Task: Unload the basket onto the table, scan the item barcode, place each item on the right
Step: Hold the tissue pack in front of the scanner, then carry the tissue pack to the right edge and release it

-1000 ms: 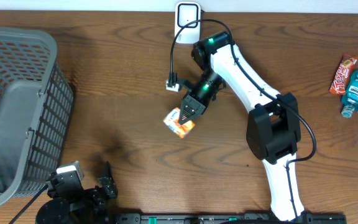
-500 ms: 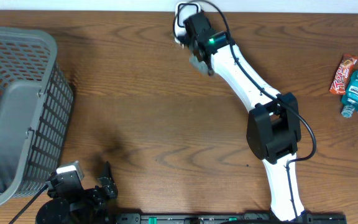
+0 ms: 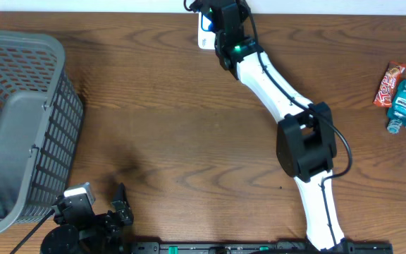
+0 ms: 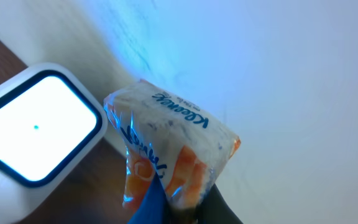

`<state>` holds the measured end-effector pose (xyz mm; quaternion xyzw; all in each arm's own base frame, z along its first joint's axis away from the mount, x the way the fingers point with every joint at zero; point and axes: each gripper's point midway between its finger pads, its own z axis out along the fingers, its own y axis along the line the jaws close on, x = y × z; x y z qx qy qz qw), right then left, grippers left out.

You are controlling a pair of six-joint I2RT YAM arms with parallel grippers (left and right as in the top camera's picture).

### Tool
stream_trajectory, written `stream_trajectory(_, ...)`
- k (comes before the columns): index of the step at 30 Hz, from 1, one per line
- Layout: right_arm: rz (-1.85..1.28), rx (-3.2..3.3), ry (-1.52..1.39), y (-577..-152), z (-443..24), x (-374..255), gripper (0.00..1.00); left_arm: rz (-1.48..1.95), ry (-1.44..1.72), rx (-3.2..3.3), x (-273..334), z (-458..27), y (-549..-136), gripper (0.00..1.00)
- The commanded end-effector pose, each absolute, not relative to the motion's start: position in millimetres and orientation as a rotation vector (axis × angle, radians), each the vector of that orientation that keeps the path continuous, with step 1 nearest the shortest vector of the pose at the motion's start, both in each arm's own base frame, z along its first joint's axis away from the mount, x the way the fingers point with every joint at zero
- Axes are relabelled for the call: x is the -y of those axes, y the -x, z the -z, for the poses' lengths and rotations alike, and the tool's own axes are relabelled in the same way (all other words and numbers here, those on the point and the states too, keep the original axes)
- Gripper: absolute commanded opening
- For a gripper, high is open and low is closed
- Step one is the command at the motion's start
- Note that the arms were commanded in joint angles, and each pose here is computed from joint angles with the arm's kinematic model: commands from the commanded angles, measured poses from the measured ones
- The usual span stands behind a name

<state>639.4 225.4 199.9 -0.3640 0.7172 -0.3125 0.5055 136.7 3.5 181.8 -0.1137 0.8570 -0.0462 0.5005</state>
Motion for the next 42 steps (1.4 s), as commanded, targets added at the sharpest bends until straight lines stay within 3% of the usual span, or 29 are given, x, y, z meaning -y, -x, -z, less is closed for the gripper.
stream_trajectory(1, 0.822, -1.67, 1.027, -653, -175, -235, 0.01, 0.122, 0.281, -2.071, -3, -182, -137, 0.98)
stream_trajectory(10, 0.803, -1.634, 1.009, -666, -162, -245, 0.01, 0.122, 0.281, -2.071, -3, -182, -137, 0.98)
stream_trajectory(16, 0.988, -1.751, 0.942, -654, -175, -207, 0.01, 0.122, 0.281, -2.071, -3, -182, -137, 0.98)
stream_trajectory(25, 1.15, -2.222, 0.528, -611, -188, -10, 0.01, 0.122, 0.28, -2.071, -3, -182, -137, 0.98)
stream_trajectory(28, 1.135, -2.356, 0.403, -598, -172, 58, 0.01, 0.122, 0.28, -2.071, -3, -182, -137, 0.98)
stream_trajectory(35, 0.956, -2.592, 0.071, -556, -117, 172, 0.13, 0.122, 0.28, -2.071, -3, -182, -137, 0.98)
stream_trajectory(37, 0.903, -2.618, -0.044, -545, -106, 193, 0.22, 0.122, 0.281, -2.071, -3, -182, -137, 0.98)
stream_trajectory(38, 0.881, -2.629, -0.082, -542, -103, 198, 0.32, 0.122, 0.28, -2.071, -3, -182, -137, 0.98)
stream_trajectory(39, 0.857, -2.636, -0.122, -538, -101, 202, 0.54, 0.122, 0.281, -2.071, -3, -182, -137, 0.98)
stream_trajectory(40, 0.83, -2.638, -0.159, -536, -101, 203, 0.87, 0.122, 0.28, -2.071, -3, -182, -137, 0.98)
stream_trajectory(41, 0.812, -2.634, -0.185, -536, -102, 203, 0.99, 0.122, 0.281, -2.071, -3, -182, -137, 0.98)
stream_trajectory(42, 0.793, -2.62, -0.219, -536, -107, 202, 0.99, 0.122, 0.281, -2.071, -3, -182, -137, 0.98)
